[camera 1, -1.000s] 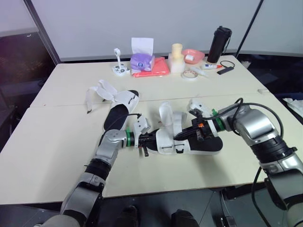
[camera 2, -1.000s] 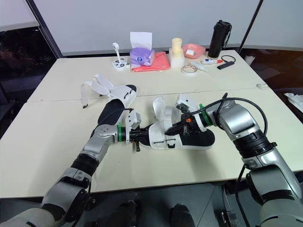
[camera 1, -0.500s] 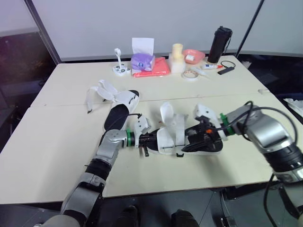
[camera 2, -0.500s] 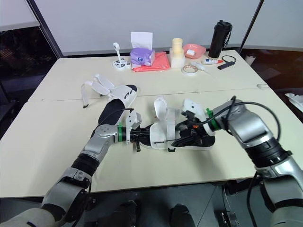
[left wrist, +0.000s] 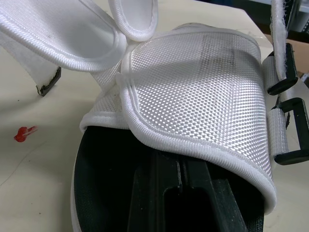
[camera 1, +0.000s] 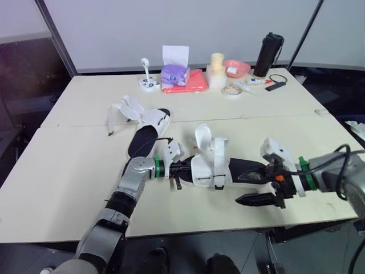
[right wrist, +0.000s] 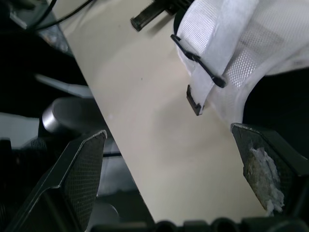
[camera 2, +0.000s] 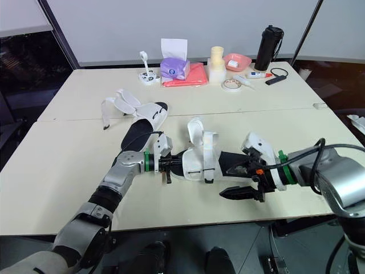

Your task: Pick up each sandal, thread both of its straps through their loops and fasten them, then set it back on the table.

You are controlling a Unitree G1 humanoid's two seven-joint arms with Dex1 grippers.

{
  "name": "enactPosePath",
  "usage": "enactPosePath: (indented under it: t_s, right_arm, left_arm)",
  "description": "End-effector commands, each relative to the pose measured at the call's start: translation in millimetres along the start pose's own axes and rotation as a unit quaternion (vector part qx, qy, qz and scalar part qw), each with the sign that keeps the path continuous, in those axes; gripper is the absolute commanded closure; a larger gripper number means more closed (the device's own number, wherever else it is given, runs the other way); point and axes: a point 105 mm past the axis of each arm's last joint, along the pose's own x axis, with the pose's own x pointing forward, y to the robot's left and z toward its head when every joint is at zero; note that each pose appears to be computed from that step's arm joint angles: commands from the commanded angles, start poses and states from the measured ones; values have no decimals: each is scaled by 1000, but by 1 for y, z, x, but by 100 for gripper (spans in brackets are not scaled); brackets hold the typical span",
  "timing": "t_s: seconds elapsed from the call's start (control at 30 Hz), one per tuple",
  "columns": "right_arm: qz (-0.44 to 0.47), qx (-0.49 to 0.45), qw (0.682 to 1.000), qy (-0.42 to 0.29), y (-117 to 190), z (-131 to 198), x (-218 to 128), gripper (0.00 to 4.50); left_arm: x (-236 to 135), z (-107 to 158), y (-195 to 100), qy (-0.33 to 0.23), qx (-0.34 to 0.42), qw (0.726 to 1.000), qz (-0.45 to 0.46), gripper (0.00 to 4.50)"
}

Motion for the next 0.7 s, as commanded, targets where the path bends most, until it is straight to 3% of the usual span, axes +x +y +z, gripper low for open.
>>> enactPosePath:
  t_s: [0.03,0.63,0.7]
  right_arm:
    - [-12,14,1000,-22,-1,-3,9,3]
    - [6,60,995,-82,-11,12,49,3]
    - [6,63,995,-83,-12,12,52,90]
  left_arm:
    - [6,-5,-6,13,1,1000,-18,450]
    - [5,1,-10,7,7,1000,-25,450]
    - [5,1,-11,7,7,1000,-25,450]
